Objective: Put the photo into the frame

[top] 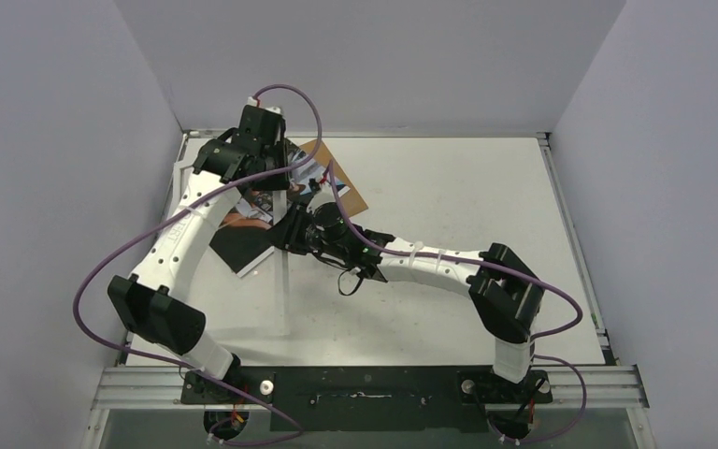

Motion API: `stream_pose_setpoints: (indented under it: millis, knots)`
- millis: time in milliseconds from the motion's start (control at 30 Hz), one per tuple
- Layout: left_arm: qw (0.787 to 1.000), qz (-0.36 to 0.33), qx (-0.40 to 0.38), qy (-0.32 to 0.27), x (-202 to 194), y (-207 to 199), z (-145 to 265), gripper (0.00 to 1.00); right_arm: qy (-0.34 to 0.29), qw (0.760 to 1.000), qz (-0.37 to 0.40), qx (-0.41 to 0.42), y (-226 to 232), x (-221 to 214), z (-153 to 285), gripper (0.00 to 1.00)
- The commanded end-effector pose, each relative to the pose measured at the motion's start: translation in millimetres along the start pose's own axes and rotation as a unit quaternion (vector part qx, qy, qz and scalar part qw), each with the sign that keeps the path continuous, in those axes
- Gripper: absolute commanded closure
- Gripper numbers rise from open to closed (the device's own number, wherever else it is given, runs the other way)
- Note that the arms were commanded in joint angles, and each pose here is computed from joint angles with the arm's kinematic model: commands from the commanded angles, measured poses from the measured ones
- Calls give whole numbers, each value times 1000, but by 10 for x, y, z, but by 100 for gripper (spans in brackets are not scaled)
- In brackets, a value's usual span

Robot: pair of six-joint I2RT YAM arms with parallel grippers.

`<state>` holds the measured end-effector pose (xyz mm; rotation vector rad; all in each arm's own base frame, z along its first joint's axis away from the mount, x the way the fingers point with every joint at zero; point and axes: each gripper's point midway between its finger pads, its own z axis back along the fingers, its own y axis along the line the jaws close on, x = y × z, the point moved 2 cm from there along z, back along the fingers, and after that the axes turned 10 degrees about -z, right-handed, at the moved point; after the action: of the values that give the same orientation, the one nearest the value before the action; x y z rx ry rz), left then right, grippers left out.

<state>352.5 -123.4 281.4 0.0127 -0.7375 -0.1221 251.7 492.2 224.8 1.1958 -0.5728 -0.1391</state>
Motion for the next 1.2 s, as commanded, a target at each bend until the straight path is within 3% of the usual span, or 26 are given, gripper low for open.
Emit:
stream_pose_setpoints:
  millis: [0,333,467,600,833,1167]
  knots:
    - [997,22,-12,-74,249,67,295,100,-20,998,13,61,538,177,163,91]
    - [983,9,-83,-161,495,37,797,33,-39,994,65,75,852,311,419,99]
    - [955,-67,-195,-213,580,-211,1277,20,-50,993,71,82,1041,375,555,99]
    - [931,-80,-220,-279,634,-202,1730,8,-61,992,66,87,1187,443,679,100]
    - [915,-55,-190,-352,621,-18,2107,3,-75,991,68,87,1484,607,988,100]
    - [922,-18,-158,-354,591,88,2015,3,-103,989,76,78,1604,904,1388,100]
